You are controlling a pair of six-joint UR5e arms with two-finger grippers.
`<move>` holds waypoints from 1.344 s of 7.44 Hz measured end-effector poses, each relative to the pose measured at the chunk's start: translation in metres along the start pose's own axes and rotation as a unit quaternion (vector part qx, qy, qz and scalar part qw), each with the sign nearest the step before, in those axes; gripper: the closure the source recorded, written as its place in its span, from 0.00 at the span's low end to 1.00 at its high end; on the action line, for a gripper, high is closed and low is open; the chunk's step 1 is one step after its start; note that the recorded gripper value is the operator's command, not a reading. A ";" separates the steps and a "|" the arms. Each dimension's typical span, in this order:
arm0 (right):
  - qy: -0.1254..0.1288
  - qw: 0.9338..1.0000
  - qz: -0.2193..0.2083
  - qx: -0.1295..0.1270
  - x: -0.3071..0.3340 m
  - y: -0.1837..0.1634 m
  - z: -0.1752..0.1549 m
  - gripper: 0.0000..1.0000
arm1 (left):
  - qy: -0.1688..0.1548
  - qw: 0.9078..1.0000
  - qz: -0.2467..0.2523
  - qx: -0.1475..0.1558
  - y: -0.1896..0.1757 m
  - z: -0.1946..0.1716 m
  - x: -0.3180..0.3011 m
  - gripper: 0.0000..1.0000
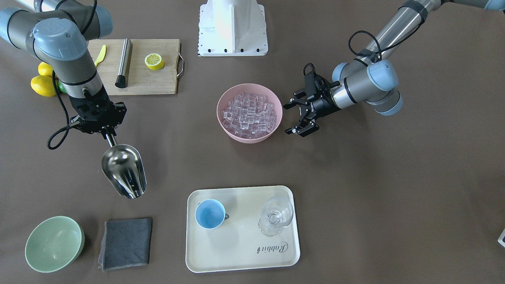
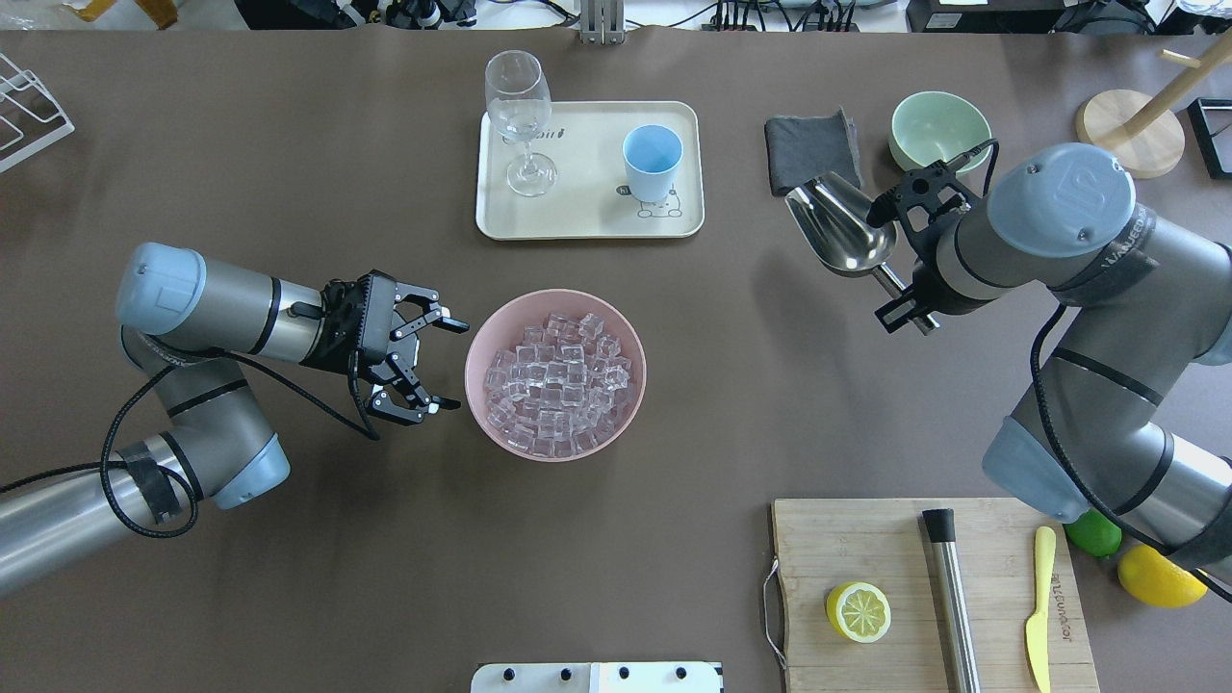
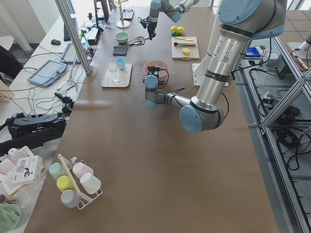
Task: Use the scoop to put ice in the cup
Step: 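Lift the scoop with the right gripper and carry it toward the pink bowl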
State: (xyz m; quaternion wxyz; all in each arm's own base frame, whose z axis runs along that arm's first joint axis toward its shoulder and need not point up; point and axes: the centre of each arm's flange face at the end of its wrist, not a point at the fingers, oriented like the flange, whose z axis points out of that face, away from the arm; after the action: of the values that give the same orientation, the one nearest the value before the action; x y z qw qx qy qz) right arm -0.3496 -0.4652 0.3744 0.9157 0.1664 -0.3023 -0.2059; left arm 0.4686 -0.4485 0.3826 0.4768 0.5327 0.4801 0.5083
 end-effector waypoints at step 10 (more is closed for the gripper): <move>-0.057 0.970 -0.237 0.013 -0.013 -0.066 -0.082 1.00 | -0.025 0.998 -0.049 0.021 0.017 0.006 0.009 0.02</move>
State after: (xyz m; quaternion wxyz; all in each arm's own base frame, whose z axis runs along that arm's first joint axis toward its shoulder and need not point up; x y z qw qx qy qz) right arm -0.3267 -0.5006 0.2775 0.8198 0.2331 -0.3082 -0.4226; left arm 0.4748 -0.4412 0.4000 0.5021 0.5308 0.5038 0.4607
